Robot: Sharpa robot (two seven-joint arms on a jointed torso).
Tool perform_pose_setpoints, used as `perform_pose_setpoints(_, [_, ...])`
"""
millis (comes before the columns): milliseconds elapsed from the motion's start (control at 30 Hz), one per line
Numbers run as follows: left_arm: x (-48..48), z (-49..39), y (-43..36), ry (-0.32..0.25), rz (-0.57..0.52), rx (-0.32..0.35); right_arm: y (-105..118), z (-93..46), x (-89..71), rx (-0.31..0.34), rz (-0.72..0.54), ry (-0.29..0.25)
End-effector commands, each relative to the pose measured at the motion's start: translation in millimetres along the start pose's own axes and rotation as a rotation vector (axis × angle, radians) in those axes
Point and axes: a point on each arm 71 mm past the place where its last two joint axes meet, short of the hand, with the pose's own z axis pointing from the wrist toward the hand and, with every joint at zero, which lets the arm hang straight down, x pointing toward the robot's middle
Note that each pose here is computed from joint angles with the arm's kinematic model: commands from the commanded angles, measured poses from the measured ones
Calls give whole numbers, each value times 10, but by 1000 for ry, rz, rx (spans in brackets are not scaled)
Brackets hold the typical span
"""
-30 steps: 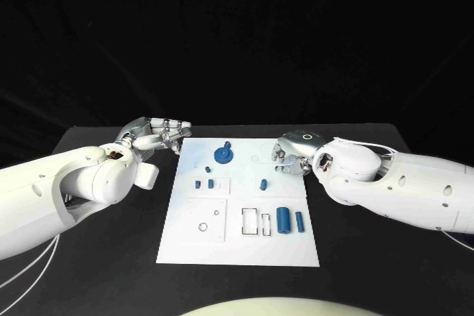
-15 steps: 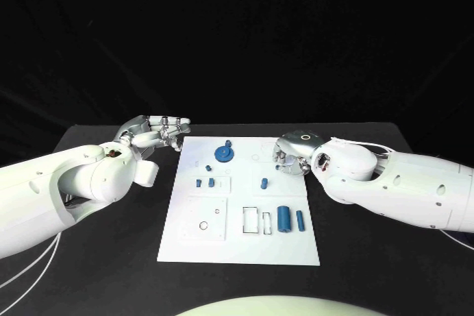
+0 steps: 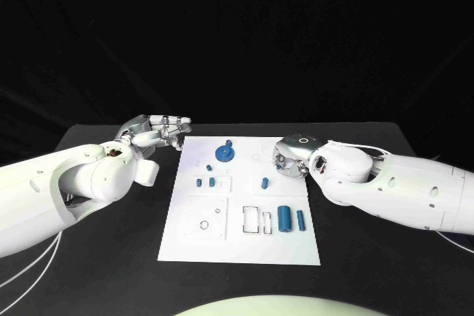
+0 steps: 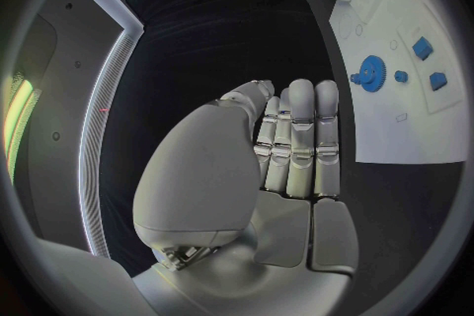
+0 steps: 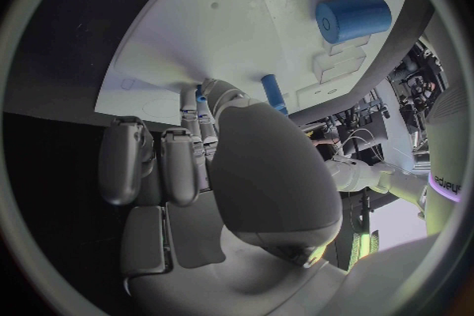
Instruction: Assemble the parts on the task board
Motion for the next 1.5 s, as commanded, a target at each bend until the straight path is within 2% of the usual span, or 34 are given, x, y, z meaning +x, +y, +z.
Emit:
perform_pose_setpoints(33, [26,0,-13,22,-10,6,9,15,24,-7,-19,12])
perform_pose_setpoints(567, [36,4,-1,33,-2,-10,-6,38,62,1,-15,38])
perform_pose_setpoints(733, [34,5,5,35,2,-17,-2,21,41,-5,1,8])
perform_pose_setpoints(1100, [29,9,9,34,3,-21,-13,-28,-41,-22,56,-96])
perform_pose_setpoints(1500, [16,15,14,31,4,-24,-18,-108,-123,-28,83,-142])
